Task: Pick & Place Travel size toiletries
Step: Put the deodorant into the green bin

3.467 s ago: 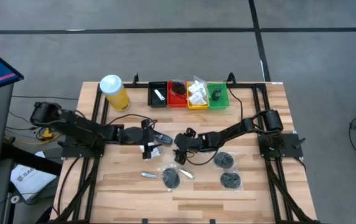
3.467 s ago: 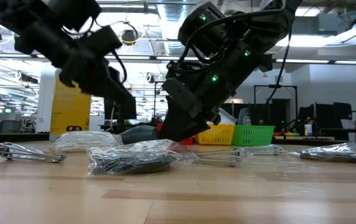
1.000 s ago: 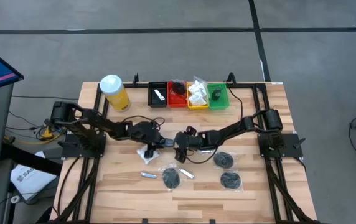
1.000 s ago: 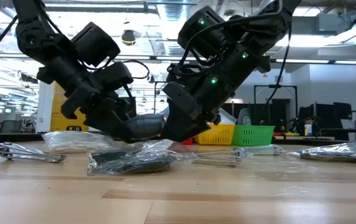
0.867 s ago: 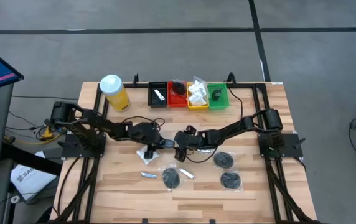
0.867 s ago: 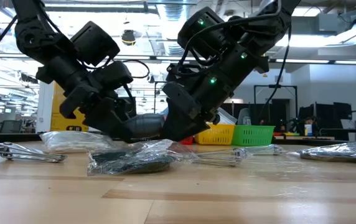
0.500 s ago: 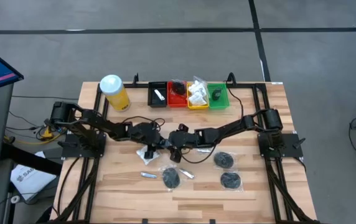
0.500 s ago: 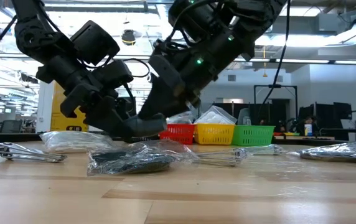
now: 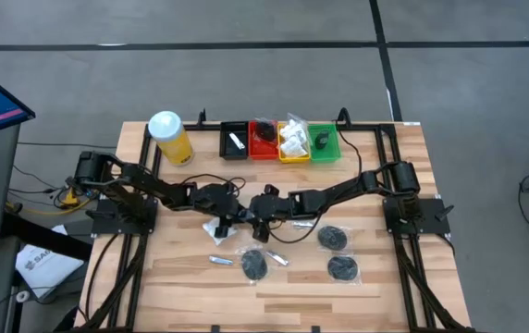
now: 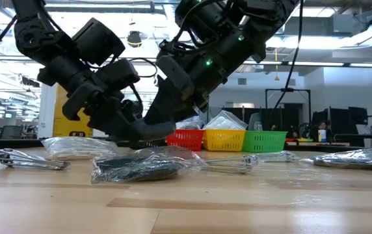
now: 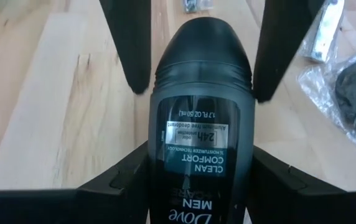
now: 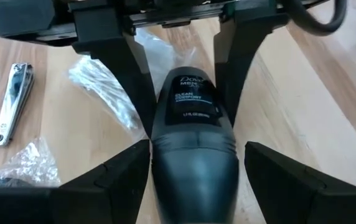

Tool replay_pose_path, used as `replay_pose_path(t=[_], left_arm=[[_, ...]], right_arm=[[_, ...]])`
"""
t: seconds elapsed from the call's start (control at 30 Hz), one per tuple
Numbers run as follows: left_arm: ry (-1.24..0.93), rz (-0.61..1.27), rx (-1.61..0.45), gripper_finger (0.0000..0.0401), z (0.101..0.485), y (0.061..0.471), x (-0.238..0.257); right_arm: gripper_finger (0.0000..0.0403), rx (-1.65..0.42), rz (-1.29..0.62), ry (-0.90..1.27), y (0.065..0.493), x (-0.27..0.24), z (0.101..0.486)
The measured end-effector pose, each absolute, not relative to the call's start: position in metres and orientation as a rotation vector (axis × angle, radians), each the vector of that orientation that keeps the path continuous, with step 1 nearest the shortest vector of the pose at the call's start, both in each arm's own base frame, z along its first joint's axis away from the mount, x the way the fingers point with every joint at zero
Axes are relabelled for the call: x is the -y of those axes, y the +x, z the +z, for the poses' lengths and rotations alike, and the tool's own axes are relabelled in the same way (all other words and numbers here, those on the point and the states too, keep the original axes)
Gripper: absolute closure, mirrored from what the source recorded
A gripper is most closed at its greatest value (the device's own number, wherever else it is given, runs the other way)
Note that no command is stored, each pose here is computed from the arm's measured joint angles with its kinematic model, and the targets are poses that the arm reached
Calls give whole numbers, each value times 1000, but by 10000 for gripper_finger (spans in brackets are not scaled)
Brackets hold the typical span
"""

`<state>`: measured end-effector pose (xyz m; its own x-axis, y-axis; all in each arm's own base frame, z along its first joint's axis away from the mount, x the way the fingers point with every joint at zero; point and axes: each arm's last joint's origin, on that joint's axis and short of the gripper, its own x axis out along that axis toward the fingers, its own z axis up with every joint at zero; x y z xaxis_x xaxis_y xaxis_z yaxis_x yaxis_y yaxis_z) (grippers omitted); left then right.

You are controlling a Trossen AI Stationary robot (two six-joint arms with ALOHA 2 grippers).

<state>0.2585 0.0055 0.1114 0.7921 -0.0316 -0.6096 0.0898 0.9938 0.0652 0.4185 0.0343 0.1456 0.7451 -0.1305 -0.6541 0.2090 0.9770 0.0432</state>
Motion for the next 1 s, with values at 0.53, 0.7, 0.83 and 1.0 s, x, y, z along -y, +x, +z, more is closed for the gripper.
replay_pose_path(t=[0.53, 0.7, 0.83, 1.0], left_arm=[[114, -90, -610, 214, 124, 272, 3], [116, -88, -611, 214, 124, 272, 3], [115, -89, -611, 214, 124, 272, 3], [113, -88, -613, 213, 124, 272, 3]], right_arm=[[168, -717, -184, 119, 418, -33, 145], [208, -735, -187, 116, 417, -33, 145], [208, -737, -187, 116, 417, -33, 144], [208, -742, -175, 125, 417, -33, 144]])
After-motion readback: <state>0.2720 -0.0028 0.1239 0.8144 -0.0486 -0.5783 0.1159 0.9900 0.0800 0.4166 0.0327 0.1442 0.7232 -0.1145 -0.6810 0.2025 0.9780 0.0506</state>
